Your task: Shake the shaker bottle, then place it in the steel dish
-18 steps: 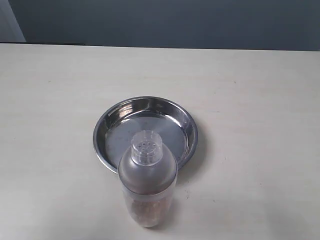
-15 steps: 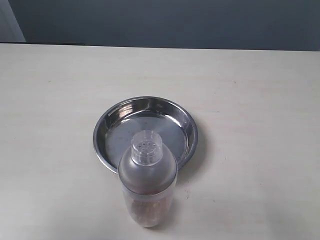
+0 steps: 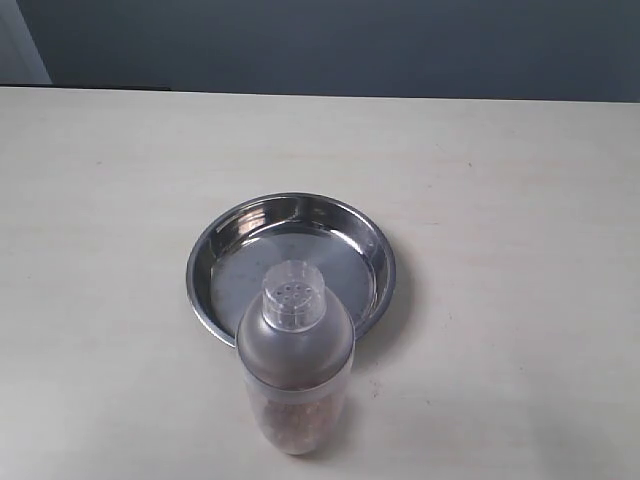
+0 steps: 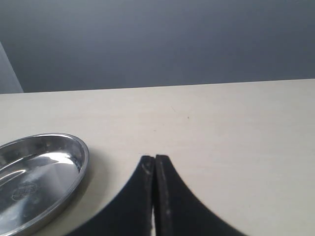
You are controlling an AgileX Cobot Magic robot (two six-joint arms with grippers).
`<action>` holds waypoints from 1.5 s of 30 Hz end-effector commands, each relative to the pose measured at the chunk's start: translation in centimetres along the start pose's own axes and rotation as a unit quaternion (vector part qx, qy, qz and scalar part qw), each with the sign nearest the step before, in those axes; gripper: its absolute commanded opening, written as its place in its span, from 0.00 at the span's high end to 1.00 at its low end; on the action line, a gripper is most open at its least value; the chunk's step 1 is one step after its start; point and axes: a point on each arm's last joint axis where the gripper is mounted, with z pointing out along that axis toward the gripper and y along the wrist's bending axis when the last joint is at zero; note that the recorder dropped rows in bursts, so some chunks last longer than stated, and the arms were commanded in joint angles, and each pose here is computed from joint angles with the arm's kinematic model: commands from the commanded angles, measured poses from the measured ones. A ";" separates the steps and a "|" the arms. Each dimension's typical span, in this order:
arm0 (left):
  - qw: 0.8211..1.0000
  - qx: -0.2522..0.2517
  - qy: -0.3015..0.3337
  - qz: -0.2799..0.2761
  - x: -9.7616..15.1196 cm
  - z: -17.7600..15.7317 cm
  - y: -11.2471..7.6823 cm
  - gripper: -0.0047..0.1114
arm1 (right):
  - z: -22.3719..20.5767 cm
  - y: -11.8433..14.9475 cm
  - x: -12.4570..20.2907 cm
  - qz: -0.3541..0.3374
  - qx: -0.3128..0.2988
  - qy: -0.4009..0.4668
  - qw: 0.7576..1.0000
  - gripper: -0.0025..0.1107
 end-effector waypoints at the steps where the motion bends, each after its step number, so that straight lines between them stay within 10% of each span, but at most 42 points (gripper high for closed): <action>1: 0.997 0.010 -0.035 0.064 -0.6 -0.1 -0.1 0.96 | 0.0 0.0 -0.1 0.002 0.001 -0.007 1.000 0.99; 30: 0.985 0.061 -0.050 0.153 -3.2 0.3 -3.5 0.96 | 0.0 0.0 -0.1 0.002 0.001 -0.007 1.000 0.99; 33: 0.954 0.086 -0.039 0.286 -4.3 0.7 -5.3 0.96 | 0.0 0.0 -0.1 0.002 0.001 -0.007 1.000 0.99; 41: 0.894 0.269 0.093 0.346 -1.0 5.1 -9.3 0.96 | 0.0 0.0 -0.1 0.002 0.001 -0.007 1.000 0.99; 45: 0.894 0.308 0.120 0.302 0.3 5.8 -10.0 0.96 | 0.0 0.0 -0.1 0.002 0.001 -0.008 1.000 0.99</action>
